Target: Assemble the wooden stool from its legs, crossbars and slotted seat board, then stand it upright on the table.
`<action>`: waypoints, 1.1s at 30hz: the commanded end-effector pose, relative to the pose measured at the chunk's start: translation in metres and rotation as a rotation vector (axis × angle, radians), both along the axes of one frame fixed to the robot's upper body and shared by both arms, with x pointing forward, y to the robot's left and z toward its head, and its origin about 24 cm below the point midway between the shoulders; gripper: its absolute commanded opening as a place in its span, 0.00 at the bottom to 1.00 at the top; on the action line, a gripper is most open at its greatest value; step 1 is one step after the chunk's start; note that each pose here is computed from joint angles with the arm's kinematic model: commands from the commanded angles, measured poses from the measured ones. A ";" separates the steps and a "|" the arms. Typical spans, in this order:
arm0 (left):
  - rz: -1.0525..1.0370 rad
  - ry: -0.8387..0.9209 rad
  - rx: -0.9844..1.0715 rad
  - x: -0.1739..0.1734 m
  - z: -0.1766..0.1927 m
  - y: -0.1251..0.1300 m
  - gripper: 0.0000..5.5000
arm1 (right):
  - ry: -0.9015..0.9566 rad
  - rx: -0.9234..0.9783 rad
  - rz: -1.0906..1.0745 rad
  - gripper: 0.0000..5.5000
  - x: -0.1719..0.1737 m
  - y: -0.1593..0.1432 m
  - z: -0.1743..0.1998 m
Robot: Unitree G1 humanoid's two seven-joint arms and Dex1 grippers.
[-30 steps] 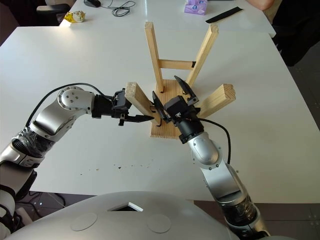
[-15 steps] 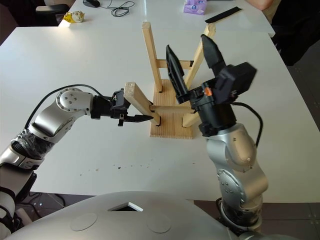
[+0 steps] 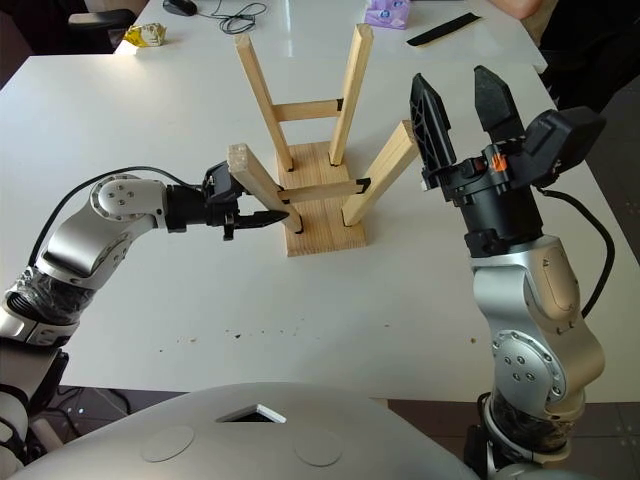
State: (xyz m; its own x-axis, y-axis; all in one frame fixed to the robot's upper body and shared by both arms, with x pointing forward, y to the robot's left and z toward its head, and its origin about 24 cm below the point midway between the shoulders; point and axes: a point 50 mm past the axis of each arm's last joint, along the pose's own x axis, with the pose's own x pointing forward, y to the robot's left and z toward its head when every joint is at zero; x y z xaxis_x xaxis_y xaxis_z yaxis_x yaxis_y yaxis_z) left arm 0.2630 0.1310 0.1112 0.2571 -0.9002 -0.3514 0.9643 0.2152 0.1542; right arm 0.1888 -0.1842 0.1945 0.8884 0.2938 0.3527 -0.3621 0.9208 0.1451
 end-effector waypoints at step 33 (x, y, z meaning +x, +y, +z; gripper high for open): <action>0.480 0.248 -0.516 0.008 0.064 0.049 0.62 | 0.256 -0.254 -0.448 0.70 0.020 -0.059 -0.083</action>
